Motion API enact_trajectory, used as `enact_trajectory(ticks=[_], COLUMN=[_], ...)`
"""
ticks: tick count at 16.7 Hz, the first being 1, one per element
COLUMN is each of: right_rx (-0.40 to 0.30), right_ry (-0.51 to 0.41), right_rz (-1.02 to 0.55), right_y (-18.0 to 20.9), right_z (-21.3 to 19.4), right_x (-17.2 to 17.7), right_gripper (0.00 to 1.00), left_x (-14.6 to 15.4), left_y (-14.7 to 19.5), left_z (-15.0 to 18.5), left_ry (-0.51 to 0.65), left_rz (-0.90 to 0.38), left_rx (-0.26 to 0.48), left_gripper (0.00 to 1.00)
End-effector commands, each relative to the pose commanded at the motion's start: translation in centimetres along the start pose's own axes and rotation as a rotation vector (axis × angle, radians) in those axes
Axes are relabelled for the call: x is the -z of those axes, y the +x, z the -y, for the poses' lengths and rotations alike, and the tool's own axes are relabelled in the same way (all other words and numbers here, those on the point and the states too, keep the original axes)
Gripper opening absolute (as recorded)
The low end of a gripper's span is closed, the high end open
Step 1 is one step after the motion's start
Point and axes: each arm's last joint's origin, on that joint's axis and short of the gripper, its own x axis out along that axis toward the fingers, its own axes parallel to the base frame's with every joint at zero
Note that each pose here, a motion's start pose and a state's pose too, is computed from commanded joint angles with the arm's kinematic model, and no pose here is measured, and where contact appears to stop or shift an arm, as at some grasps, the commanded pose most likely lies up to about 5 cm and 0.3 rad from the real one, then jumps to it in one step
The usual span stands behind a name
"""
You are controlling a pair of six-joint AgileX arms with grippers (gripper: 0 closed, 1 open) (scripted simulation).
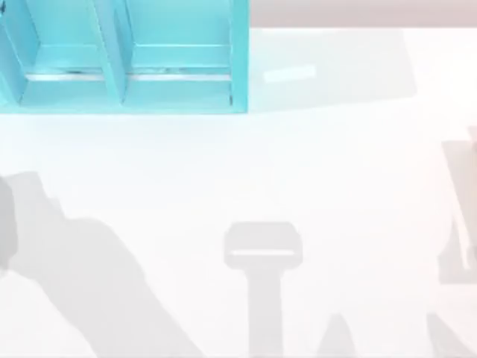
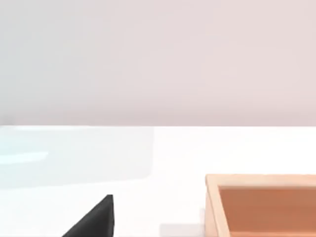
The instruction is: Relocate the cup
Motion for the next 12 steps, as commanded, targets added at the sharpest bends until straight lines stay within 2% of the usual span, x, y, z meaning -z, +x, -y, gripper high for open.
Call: enact_trajectory(ticks=[2,4,9,12], right_rx=[0.0,0.0,0.0,0.0], right_ry=[0.0,0.0,0.0,0.0], right_rz=[0.0,0.0,0.0,0.0], right_y=[0.0,0.0,0.0,0.0], right_z=[0.0,0.0,0.0,0.0], right_x=[0.0,0.0,0.0,0.0], right_gripper=[1.0,1.0,1.0,1.0], left_x=[0.8,1.4,1.4,1.3], left_y=[-1.3,-2.0,-2.1,0.0], left_z=[-2.7,-4.1,-4.1,-4.4], left_ry=[-0.001,-0.002,0.002,0.006], left_rz=[0.006,0.008,0.01,0.009], left_rx=[0.008,0.014,0.009,0.011], left_gripper=[0.0,0.0,0.0,0.0])
